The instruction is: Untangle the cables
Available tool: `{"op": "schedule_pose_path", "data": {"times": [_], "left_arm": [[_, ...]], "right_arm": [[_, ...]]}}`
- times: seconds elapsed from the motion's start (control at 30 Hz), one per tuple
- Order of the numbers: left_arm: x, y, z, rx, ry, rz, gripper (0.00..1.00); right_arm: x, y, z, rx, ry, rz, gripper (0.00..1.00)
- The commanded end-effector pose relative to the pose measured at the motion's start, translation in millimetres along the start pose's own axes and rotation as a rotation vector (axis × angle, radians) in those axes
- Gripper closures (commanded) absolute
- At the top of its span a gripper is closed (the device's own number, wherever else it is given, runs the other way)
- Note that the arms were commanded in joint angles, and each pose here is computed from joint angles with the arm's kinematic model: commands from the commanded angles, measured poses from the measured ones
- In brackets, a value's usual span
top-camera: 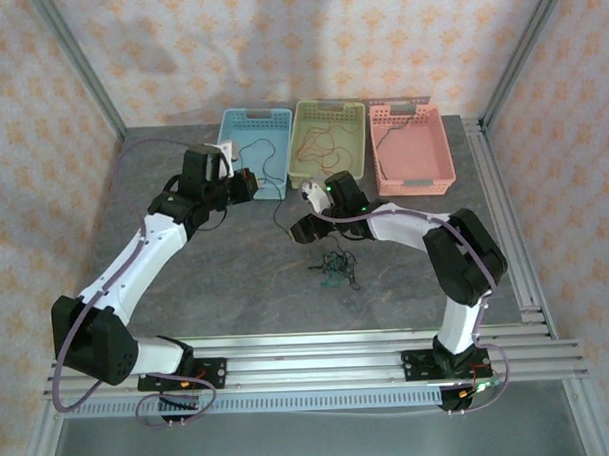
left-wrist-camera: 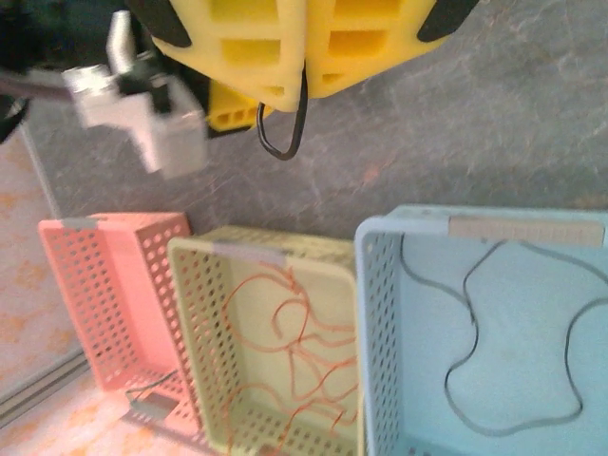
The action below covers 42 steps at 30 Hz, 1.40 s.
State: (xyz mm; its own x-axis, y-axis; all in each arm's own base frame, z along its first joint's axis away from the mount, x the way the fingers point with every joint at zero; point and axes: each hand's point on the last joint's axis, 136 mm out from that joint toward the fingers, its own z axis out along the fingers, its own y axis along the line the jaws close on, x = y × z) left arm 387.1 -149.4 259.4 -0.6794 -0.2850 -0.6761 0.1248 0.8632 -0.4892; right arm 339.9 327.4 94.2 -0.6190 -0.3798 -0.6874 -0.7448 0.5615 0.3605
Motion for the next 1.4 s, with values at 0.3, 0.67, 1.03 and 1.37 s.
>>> {"op": "schedule_pose_path", "data": {"times": [0.3, 0.67, 1.03, 1.37], "left_arm": [[-44, -25, -16, 0.011, -0.035, 0.050, 1.00], [-29, 10, -3, -0.137, -0.012, 0.018, 0.88], [15, 54, 7, -0.271, 0.042, -0.098, 0.13], [101, -8, 53, -0.109, 0.312, 0.216, 0.25]], "right_arm": [[-4, 3, -1, -0.005, 0.013, -0.052, 0.37], [-28, -15, -25, 0.138, -0.128, -0.035, 1.00], [-44, -50, -36, 0.129, -0.199, 0.196, 1.00], [-42, -56, -33, 0.114, -0.186, 0.239, 1.00]]}}
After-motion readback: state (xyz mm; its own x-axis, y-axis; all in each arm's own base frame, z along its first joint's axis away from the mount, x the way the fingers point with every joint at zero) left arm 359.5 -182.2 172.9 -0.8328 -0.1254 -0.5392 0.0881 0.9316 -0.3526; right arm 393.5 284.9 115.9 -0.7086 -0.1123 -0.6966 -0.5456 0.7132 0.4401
